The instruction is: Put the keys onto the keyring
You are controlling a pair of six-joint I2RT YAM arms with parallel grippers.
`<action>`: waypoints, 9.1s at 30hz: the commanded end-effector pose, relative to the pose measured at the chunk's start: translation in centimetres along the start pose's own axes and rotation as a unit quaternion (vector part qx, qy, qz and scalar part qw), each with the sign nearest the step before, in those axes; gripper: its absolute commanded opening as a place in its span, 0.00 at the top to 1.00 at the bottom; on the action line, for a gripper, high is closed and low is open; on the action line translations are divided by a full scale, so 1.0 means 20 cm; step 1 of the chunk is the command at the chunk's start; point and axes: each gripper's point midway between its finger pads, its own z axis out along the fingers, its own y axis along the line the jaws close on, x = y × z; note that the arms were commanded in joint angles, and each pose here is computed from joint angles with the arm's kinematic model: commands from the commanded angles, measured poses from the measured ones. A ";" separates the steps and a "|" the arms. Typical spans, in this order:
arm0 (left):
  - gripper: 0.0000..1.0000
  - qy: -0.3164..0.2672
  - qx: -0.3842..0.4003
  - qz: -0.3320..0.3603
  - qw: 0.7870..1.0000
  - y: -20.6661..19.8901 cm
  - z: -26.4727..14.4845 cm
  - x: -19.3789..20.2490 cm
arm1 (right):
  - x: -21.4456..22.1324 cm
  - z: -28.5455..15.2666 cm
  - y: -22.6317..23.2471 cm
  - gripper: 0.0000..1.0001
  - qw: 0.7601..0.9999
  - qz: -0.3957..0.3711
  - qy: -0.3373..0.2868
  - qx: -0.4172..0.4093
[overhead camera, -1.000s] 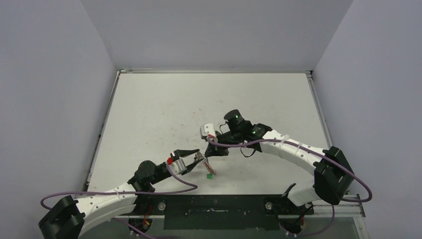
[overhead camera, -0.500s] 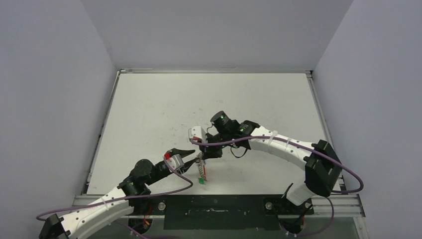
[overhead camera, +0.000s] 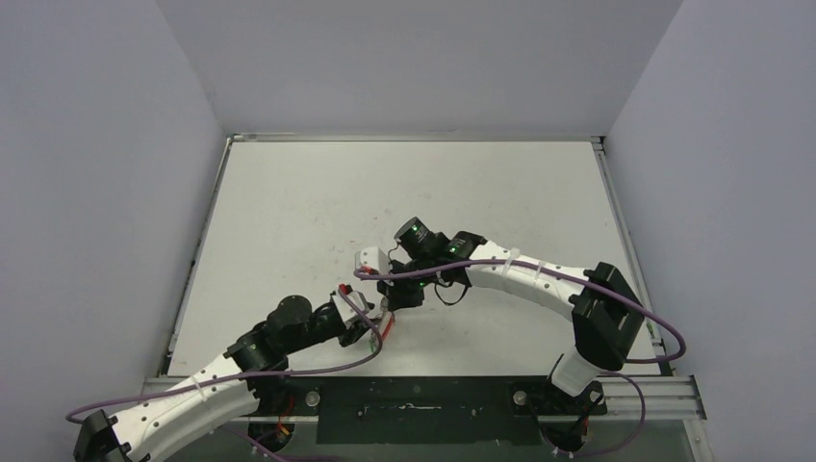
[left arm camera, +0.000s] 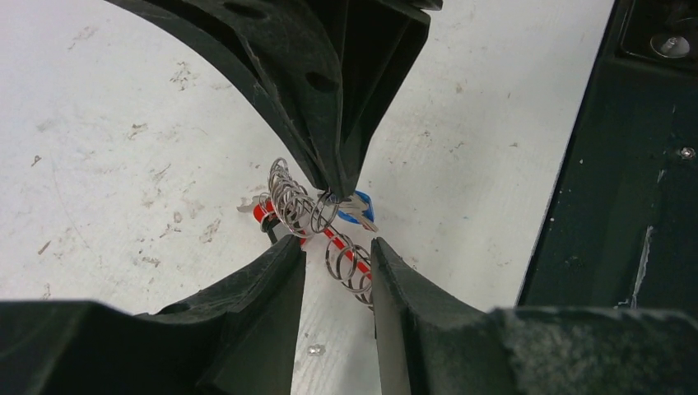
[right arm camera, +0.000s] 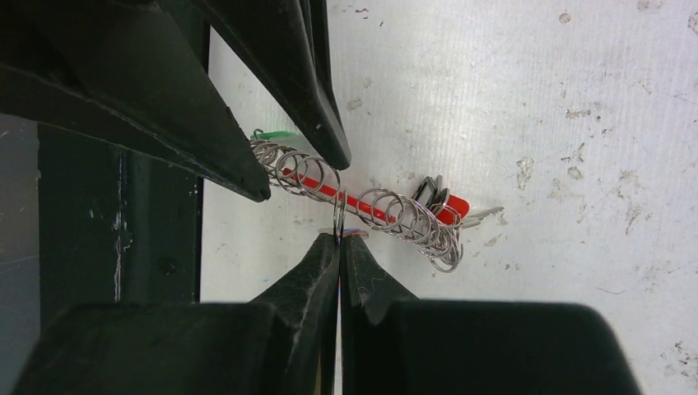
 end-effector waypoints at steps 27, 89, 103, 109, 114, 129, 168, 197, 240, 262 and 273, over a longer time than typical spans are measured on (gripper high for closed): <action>0.76 -0.067 0.032 0.087 0.993 -0.02 0.15 -0.01 | -0.10 0.00 0.02 1.00 0.999 -0.026 -0.023 -0.012; 1.00 -0.116 -0.010 0.046 0.992 0.03 0.11 -0.04 | -0.07 -0.08 -0.05 0.57 0.977 -0.081 -0.195 0.030; 1.00 -0.119 -0.008 0.047 0.992 0.02 0.11 -0.05 | -0.07 0.00 -0.03 0.66 0.971 -0.108 -0.214 -0.003; 1.00 -0.121 -0.008 0.047 0.991 0.02 0.11 -0.05 | -0.05 0.04 -0.04 0.71 0.972 -0.104 -0.211 -0.013; 1.00 -0.121 -0.008 0.048 0.991 0.02 0.10 -0.05 | -0.04 0.07 -0.04 0.94 0.973 -0.099 -0.206 -0.021; 0.74 -0.118 -0.031 0.055 0.991 0.07 0.09 -0.07 | 0.07 0.02 -0.04 1.00 0.999 -0.016 -0.038 -0.029; 0.69 -0.119 0.043 0.071 0.989 -0.05 0.16 -0.08 | -0.02 0.01 0.07 1.00 0.992 -0.066 0.107 -0.032; 1.00 -0.134 0.052 0.072 0.987 -0.07 0.14 -0.10 | -0.03 0.03 0.03 0.95 0.996 -0.054 0.063 -0.021; 0.99 -0.169 0.025 0.075 0.982 -0.05 0.07 -0.11 | -0.10 -0.14 0.03 1.00 0.985 -0.084 -0.144 -0.042; 0.76 -0.130 0.014 0.102 0.986 -0.01 0.09 -0.12 | 0.09 -0.12 0.03 1.00 0.990 -0.036 0.139 -0.006; 0.71 -0.114 0.055 0.110 0.986 -0.07 0.14 -0.09 | 0.01 -0.05 0.04 1.00 0.991 -0.031 0.127 -0.017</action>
